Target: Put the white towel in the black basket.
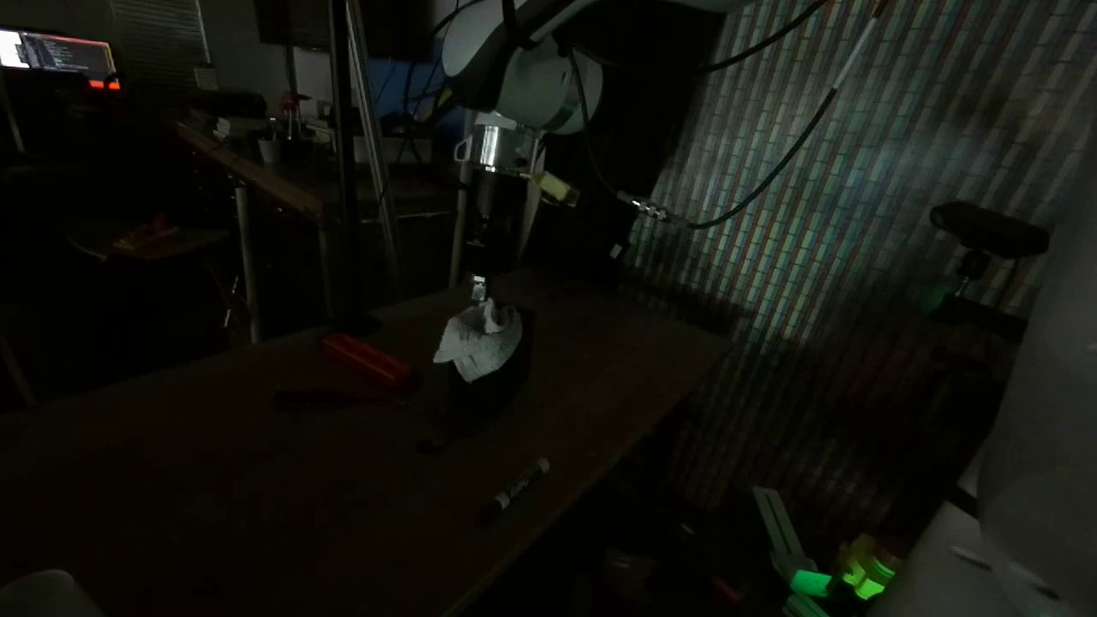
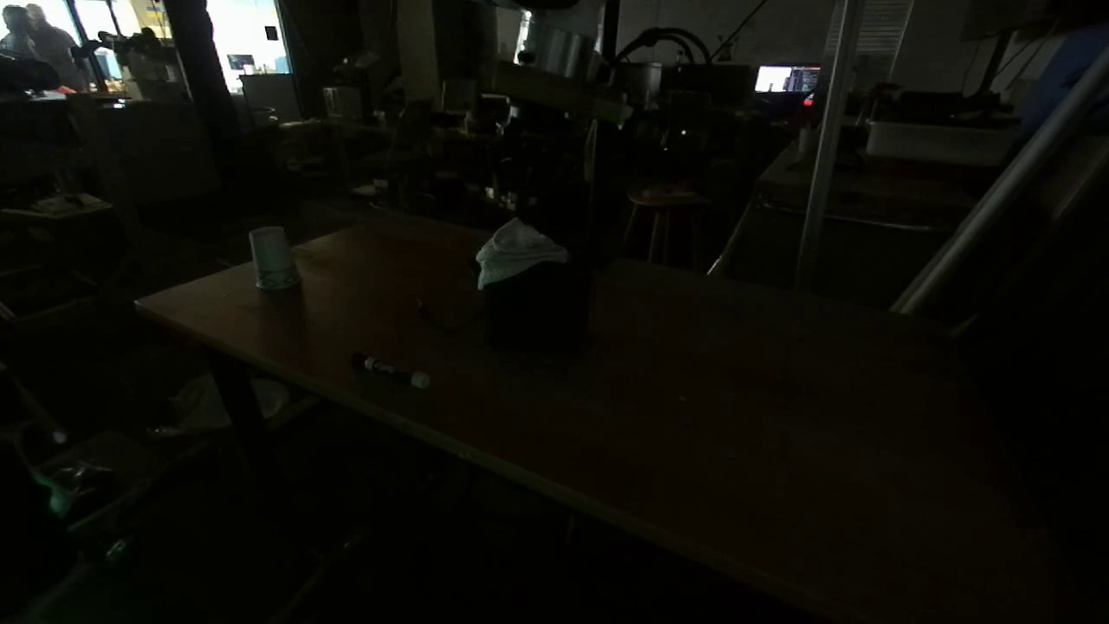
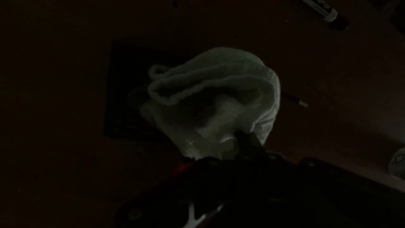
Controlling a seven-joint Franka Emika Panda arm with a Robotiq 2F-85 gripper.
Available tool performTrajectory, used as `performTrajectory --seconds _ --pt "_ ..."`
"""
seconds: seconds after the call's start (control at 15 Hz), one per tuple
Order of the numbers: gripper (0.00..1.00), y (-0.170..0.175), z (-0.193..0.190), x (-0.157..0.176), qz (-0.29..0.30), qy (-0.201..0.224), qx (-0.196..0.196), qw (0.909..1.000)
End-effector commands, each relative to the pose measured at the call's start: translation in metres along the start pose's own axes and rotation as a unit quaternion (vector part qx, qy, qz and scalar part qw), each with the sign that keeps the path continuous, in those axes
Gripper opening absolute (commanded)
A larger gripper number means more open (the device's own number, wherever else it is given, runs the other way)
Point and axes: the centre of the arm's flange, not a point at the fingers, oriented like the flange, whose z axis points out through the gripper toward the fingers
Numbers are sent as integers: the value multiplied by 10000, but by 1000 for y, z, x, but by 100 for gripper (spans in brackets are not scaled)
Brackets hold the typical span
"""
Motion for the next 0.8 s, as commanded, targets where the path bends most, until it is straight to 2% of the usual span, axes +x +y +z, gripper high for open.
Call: performTrajectory --seconds 0.0,0.13,0.2,0.27,0.33,0.73 --pt "1 -46 -16 0 -340 9 -260 9991" --pt "3 -67 -13 10 -606 -75 -335 9976" --pt "11 -77 -8 17 -763 -156 -393 9962" --pt "26 -87 -5 23 -907 -232 -444 9946" --pt "29 -96 0 29 -1050 -329 -501 9927" --pt "72 -131 19 56 -1749 -714 -849 9783"
